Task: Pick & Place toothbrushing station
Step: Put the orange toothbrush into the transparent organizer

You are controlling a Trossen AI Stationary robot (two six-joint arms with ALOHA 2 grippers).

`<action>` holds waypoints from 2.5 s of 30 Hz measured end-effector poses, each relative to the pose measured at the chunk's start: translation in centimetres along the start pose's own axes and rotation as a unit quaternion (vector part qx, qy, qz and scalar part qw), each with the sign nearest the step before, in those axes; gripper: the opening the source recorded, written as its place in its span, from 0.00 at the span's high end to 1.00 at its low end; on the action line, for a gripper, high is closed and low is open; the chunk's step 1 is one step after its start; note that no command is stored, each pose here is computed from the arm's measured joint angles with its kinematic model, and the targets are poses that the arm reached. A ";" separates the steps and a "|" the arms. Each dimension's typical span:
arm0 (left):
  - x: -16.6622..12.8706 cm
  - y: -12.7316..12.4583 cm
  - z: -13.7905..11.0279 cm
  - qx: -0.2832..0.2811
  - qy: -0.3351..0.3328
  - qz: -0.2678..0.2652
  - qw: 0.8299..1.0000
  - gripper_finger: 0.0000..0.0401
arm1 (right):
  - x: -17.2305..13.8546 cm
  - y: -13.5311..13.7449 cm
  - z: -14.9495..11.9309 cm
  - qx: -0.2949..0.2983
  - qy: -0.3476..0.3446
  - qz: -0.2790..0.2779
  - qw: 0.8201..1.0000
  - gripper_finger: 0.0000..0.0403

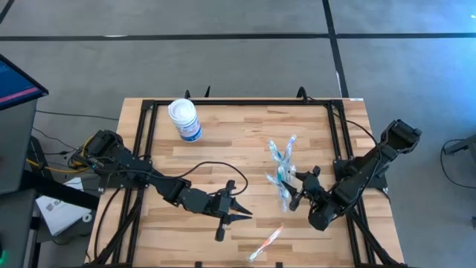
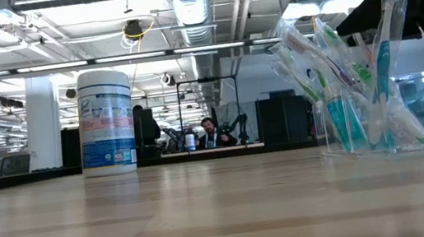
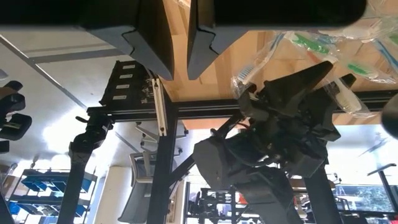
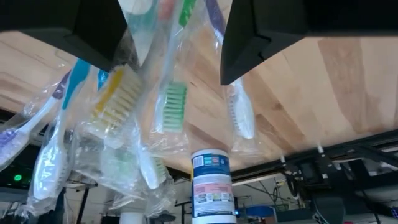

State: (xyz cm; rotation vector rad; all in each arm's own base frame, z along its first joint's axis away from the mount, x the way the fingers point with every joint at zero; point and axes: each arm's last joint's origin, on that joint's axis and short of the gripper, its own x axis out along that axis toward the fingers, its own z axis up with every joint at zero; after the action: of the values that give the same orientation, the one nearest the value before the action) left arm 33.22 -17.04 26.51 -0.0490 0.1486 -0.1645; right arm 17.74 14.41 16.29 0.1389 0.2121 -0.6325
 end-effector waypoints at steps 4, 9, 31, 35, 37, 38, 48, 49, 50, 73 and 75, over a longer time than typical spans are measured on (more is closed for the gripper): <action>0.0 0.0 0.0 0.000 0.000 0.000 1.000 0.90 | 0.0 0.0 0.0 -0.014 0.004 0.001 1.000 0.47; 0.0 0.1 0.0 0.000 0.000 0.001 1.000 0.90 | 0.4 -0.1 0.1 -0.028 0.005 -0.006 1.000 0.47; 0.0 0.1 0.0 -0.001 0.000 0.003 1.000 0.90 | -0.5 -1.8 2.0 -0.039 0.029 0.007 0.999 0.47; 0.0 0.1 0.0 -0.001 0.000 0.002 1.000 0.90 | -1.4 -2.2 2.6 -0.037 0.029 0.024 0.999 0.47; 0.0 0.1 0.0 -0.001 0.000 0.002 1.000 0.90 | -1.8 -2.6 3.0 -0.041 0.029 0.031 0.998 0.47; 0.0 0.1 0.0 -0.001 0.000 0.002 1.000 0.90 | -2.0 -2.8 3.1 -0.041 0.029 0.034 0.998 0.47; -0.1 -0.2 0.0 0.000 0.001 -0.005 1.000 0.90 | -3.8 -4.4 5.1 0.000 0.073 0.103 0.992 0.47; -0.1 -0.3 -0.1 0.000 0.002 -0.012 1.000 0.90 | -4.0 -4.4 5.3 0.008 0.084 0.117 0.990 0.47; -0.1 -0.5 -0.1 -0.001 0.003 -0.022 1.000 0.90 | -4.2 -4.4 5.4 0.016 0.092 0.130 0.987 0.47; -2.1 -1.5 -6.0 -0.080 0.098 -0.061 0.990 0.90 | -8.2 0.7 4.4 0.023 0.101 0.311 0.945 0.47; -2.1 -1.4 -6.2 -0.081 0.098 -0.057 0.990 0.90 | -8.4 1.7 4.3 0.013 0.104 0.314 0.944 0.47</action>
State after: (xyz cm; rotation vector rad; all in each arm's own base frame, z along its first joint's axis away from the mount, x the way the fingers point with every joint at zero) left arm 29.98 -18.30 20.83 -0.2029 0.3561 -0.2706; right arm 12.84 19.70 22.57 0.2849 0.3435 0.0177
